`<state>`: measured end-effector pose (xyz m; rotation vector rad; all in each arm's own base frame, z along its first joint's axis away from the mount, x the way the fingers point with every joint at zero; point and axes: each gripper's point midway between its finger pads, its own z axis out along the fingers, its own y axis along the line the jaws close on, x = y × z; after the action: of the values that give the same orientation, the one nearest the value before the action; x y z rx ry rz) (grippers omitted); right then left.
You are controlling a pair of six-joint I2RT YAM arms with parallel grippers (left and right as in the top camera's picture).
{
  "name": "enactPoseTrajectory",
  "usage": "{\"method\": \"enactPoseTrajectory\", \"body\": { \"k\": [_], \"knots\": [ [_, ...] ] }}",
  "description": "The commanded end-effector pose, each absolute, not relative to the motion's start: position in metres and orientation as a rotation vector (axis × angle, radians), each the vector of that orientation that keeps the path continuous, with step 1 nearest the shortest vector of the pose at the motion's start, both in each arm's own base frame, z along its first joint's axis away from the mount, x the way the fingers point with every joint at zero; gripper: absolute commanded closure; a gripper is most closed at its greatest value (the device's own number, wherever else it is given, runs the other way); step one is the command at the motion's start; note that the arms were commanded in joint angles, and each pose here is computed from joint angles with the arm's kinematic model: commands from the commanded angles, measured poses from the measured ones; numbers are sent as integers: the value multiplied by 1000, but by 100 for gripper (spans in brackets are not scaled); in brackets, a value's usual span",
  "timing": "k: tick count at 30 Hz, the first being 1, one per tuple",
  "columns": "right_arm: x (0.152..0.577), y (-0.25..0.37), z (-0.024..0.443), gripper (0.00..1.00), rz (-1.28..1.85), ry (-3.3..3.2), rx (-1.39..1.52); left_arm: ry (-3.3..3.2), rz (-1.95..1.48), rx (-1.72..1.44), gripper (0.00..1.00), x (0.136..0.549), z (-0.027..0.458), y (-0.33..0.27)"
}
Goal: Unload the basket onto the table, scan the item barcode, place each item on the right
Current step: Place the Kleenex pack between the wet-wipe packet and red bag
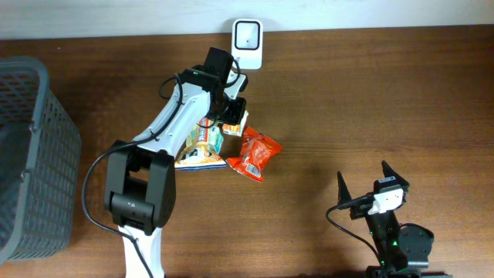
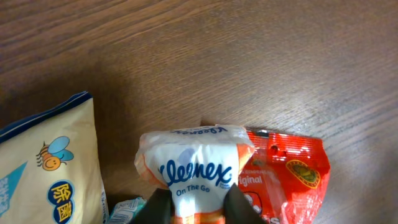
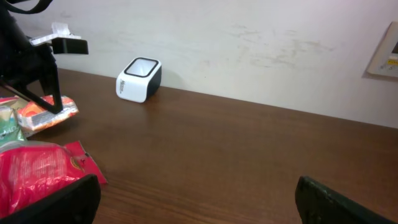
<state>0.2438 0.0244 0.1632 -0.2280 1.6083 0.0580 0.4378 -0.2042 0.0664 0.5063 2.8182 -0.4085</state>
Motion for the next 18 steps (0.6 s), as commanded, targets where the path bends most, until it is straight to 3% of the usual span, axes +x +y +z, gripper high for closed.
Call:
{"method": "enactPoseTrajectory", "body": {
  "k": [1, 6, 12, 18],
  "knots": [
    [244, 24, 161, 1, 51, 1610, -230, 2828, -395, 498, 53, 438, 62, -203],
    [244, 24, 161, 1, 51, 1611, -230, 2815, -397, 498, 11, 440, 67, -204],
    [244, 24, 161, 1, 51, 1610, -230, 2617, -363, 486, 6, 464, 162, -200],
    [244, 24, 161, 1, 51, 1610, -230, 2359, -93, 392, 1, 464, 286, -149]
  ]
}}
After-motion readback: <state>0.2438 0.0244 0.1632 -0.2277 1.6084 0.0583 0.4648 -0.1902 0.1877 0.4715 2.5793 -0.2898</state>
